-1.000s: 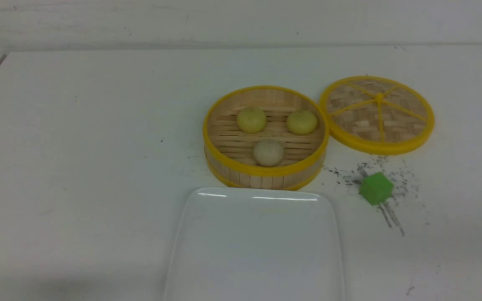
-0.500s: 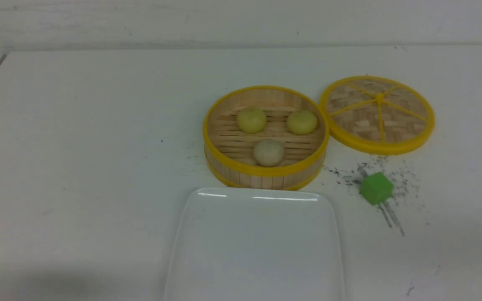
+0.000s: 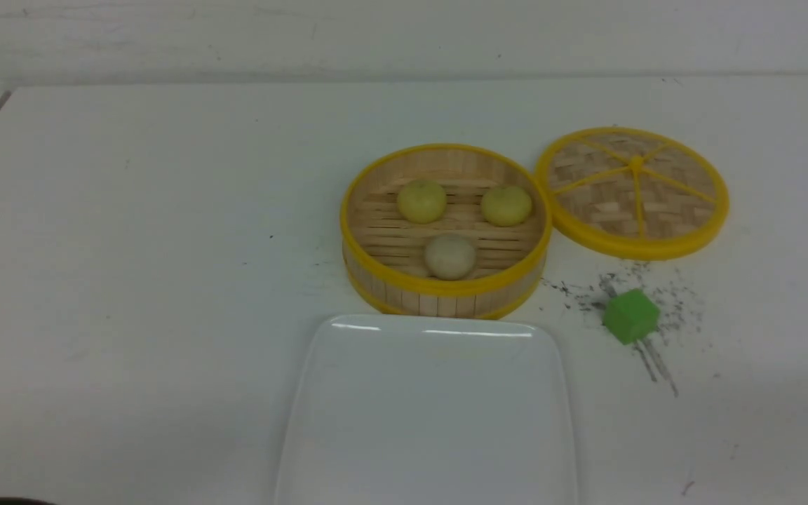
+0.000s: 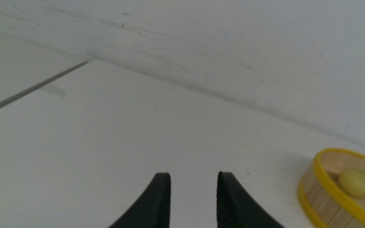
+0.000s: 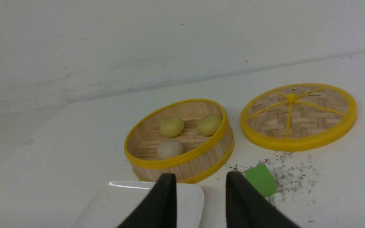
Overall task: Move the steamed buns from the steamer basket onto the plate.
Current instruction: Use the right arm to grab the steamed stuffed bun that is closest to it
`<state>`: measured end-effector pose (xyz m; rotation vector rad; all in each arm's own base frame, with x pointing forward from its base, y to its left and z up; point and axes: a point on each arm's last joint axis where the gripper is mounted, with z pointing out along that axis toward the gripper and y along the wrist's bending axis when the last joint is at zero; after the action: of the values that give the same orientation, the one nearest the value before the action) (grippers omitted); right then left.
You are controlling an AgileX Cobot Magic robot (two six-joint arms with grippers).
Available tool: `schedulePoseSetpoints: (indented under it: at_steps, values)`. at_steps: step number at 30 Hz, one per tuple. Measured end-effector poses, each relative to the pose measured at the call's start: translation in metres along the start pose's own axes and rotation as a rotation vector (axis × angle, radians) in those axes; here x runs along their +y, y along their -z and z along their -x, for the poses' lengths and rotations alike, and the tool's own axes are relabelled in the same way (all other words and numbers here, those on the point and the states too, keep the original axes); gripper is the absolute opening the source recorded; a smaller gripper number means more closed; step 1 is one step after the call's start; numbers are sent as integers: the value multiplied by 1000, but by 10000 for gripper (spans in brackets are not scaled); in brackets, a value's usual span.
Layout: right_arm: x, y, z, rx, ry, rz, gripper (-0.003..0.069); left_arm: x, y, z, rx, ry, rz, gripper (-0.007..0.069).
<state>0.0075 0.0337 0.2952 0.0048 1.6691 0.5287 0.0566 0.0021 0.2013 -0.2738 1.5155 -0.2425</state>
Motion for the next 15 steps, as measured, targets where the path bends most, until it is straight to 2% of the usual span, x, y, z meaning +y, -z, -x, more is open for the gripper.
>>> schedulePoseSetpoints:
  at_steps: [6,11,15]
  values:
    - [1,0,-3,35,32,6,242,-1,0,1,-11,249,-13,240]
    - [0,-4,-7,134,96,16,242,-1,0,1,-10,301,-13,240]
    - [0,-13,5,227,132,0,242,-1,0,1,-10,313,-13,240]
